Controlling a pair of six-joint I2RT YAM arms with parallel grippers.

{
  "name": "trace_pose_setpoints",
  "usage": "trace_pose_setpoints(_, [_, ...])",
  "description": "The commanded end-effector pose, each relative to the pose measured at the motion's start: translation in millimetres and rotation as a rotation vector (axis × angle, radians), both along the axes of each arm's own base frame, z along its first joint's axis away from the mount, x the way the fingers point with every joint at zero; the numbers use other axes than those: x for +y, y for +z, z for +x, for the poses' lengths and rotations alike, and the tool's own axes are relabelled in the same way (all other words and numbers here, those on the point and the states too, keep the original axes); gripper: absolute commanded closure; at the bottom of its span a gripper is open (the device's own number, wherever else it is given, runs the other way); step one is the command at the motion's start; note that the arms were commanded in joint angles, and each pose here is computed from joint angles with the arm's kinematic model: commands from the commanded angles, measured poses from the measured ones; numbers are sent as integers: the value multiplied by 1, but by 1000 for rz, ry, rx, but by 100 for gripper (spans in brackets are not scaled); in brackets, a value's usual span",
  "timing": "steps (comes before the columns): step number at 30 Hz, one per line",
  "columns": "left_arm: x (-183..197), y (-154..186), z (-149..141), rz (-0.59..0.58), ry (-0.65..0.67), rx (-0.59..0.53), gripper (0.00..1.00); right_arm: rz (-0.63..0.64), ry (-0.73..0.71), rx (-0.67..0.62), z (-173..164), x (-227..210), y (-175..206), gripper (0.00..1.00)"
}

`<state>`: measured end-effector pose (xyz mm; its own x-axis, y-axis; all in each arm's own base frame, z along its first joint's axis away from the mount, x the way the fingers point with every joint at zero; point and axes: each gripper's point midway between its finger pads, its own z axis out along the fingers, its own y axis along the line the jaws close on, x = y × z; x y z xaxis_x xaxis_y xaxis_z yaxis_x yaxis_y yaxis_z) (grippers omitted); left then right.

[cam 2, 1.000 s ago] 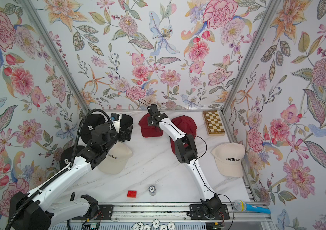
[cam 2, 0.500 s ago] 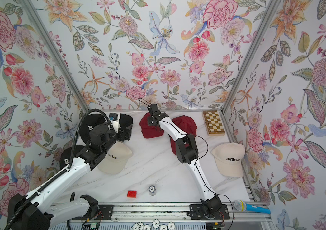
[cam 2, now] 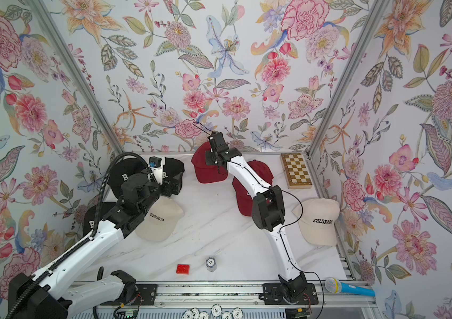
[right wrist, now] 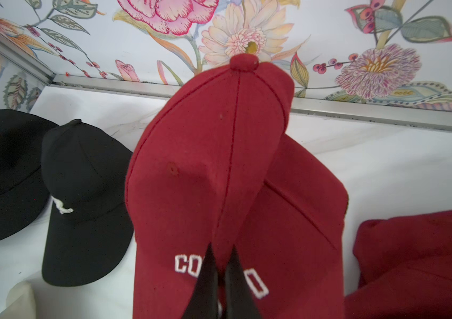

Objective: Stack the baseball caps by color
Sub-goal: Pick up the baseball cap from the center of the board, then place the baseball cap on the baseball cap.

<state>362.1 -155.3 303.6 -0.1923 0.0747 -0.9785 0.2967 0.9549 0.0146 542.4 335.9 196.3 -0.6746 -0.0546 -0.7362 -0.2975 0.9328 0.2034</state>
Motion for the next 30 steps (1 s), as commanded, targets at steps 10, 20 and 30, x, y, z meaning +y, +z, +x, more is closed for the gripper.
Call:
trace_pose_setpoints(10, [-2,15,2,-43,-13,-25,0,27,6,-77,-43,-34,81,93])
trace_pose_setpoints(20, [-22,25,7,-135,-49,-36,0,21,-15,-107,-98,-88,119,93])
trace_pose_setpoints(30, [-81,29,-8,-156,-153,-24,0,31,-89,-126,-162,-153,126,91])
